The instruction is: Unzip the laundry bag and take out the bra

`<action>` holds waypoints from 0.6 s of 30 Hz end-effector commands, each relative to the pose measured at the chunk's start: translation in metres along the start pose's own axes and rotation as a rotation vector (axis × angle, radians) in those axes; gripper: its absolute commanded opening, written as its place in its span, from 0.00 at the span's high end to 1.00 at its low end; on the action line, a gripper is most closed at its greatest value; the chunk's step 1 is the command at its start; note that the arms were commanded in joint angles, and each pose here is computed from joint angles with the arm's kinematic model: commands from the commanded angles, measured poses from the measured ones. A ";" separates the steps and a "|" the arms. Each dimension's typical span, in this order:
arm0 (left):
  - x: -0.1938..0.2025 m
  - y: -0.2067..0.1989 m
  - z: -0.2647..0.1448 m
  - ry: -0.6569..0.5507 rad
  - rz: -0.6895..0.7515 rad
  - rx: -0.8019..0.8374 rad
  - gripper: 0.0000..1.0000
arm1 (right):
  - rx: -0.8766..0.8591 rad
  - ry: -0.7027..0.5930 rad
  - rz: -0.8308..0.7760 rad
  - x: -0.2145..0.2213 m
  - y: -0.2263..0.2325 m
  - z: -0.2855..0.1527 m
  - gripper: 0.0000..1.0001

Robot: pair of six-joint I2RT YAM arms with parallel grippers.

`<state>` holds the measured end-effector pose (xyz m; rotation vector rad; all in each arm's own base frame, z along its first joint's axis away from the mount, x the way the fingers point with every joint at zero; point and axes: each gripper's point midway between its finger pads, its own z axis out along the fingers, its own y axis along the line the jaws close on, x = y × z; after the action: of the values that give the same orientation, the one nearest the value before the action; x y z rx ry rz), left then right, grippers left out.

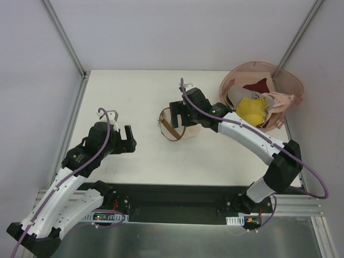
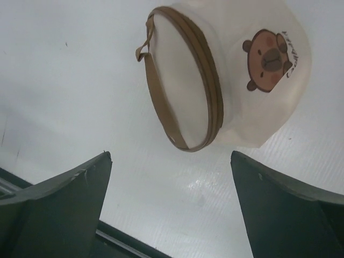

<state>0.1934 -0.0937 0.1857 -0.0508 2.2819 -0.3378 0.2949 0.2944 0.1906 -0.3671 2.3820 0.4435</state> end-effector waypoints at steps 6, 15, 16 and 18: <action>0.005 -0.004 -0.002 0.046 -0.006 0.019 0.01 | 0.047 0.071 -0.018 0.017 -0.022 0.069 0.20; 0.003 0.002 -0.006 0.016 -0.011 -0.005 0.01 | -0.235 -0.050 -0.166 -0.022 0.053 0.007 0.99; 0.001 0.004 -0.007 0.008 -0.005 -0.011 0.01 | -0.260 -0.070 -0.207 -0.028 0.055 -0.004 0.99; -0.004 0.005 -0.012 -0.010 0.002 -0.023 0.01 | -0.368 -0.096 -0.252 -0.033 0.068 -0.035 0.99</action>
<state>0.1873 -0.0958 0.1818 -0.0405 2.3117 -0.3557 0.2943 0.3308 0.1430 -0.6217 2.4120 0.5010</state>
